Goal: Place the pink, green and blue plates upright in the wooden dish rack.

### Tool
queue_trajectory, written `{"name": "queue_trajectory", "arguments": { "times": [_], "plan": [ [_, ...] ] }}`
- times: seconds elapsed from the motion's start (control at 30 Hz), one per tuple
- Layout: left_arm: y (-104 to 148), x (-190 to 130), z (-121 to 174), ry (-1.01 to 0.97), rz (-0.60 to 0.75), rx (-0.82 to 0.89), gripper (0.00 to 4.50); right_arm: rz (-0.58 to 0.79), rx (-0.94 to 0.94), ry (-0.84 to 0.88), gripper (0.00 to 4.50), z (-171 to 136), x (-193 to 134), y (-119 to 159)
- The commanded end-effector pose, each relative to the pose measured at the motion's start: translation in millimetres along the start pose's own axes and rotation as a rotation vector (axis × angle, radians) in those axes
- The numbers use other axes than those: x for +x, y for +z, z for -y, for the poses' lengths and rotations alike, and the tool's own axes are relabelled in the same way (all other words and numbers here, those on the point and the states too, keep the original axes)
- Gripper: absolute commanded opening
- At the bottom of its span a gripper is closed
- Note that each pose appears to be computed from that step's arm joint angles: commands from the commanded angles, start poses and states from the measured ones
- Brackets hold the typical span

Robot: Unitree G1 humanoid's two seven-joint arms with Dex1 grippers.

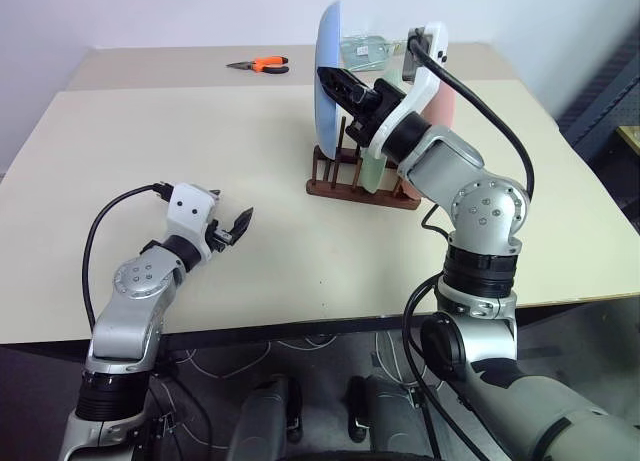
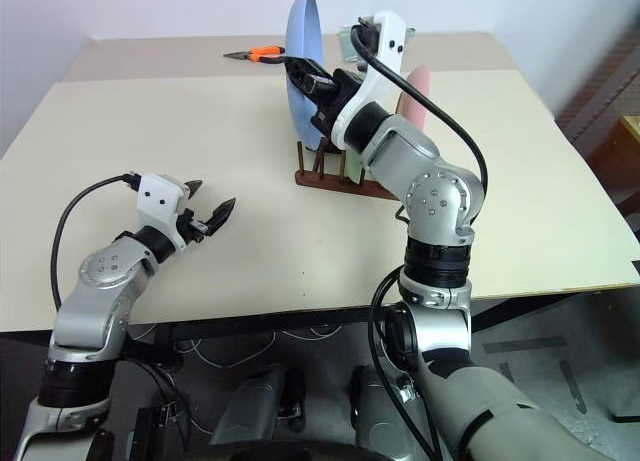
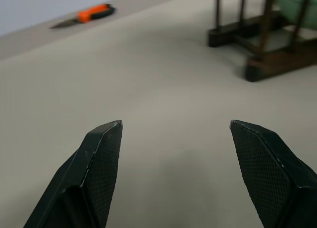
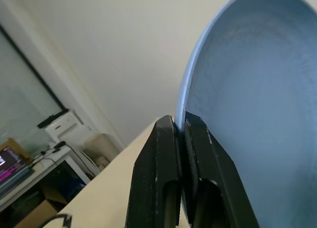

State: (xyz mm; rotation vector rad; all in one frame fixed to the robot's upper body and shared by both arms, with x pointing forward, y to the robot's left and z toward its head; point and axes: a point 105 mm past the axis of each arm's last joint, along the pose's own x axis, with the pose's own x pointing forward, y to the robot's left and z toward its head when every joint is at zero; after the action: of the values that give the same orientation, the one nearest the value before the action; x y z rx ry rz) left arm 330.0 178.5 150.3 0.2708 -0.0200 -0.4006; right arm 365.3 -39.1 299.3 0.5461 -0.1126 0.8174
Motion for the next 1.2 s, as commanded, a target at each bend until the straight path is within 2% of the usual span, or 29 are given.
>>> {"name": "queue_trajectory", "arguments": {
  "times": [0.03, 0.37, 0.5, 0.6, 0.7, 0.8, 0.87, 0.97, 1.03, 1.2],
  "plan": [
    [15.5, -4.1, 7.5, -0.039, 0.052, 0.032, 3.54, 0.034, 0.028, 0.021, 0.00, -4.6, 2.6, 17.6],
    [10.3, -6.2, 15.3, -0.057, 0.028, 0.041, 3.54, -0.010, 0.086, -0.052, 0.00, 17.8, 18.9, 15.6],
    [10.2, -6.4, 19.4, -0.066, 0.025, 0.037, 3.62, -0.030, -0.031, -0.073, 1.32, 23.2, 22.1, 14.9],
    [9.8, -7.2, 20.6, -0.067, 0.022, 0.033, 3.62, -0.028, -0.130, -0.076, 2.88, 24.6, 20.5, 18.1],
    [8.7, -8.2, 22.2, -0.067, 0.017, 0.029, 3.62, -0.028, -0.286, -0.055, 2.88, 21.0, 15.2, 25.0],
    [7.6, -8.7, 24.1, -0.071, 0.012, 0.026, 3.62, -0.069, -0.595, -0.015, 2.88, 13.6, 1.5, 31.6],
    [7.5, -8.5, 25.7, -0.072, 0.012, 0.024, 3.62, -0.092, -0.725, 0.017, 2.88, 10.0, -8.0, 32.7],
    [4.7, -7.7, 22.1, -0.069, 0.003, 0.028, 3.62, -0.097, -0.918, 0.093, 2.88, 3.4, -46.5, 47.5],
    [0.8, -8.5, 18.7, -0.071, -0.012, 0.045, 3.62, -0.119, -0.915, 0.144, 2.88, 2.3, -81.8, 55.4],
    [-16.1, -10.6, 11.9, -0.095, -0.070, 0.099, 3.62, -0.298, -0.800, -0.096, 2.88, 64.7, -176.4, 62.2]
  ]
}}
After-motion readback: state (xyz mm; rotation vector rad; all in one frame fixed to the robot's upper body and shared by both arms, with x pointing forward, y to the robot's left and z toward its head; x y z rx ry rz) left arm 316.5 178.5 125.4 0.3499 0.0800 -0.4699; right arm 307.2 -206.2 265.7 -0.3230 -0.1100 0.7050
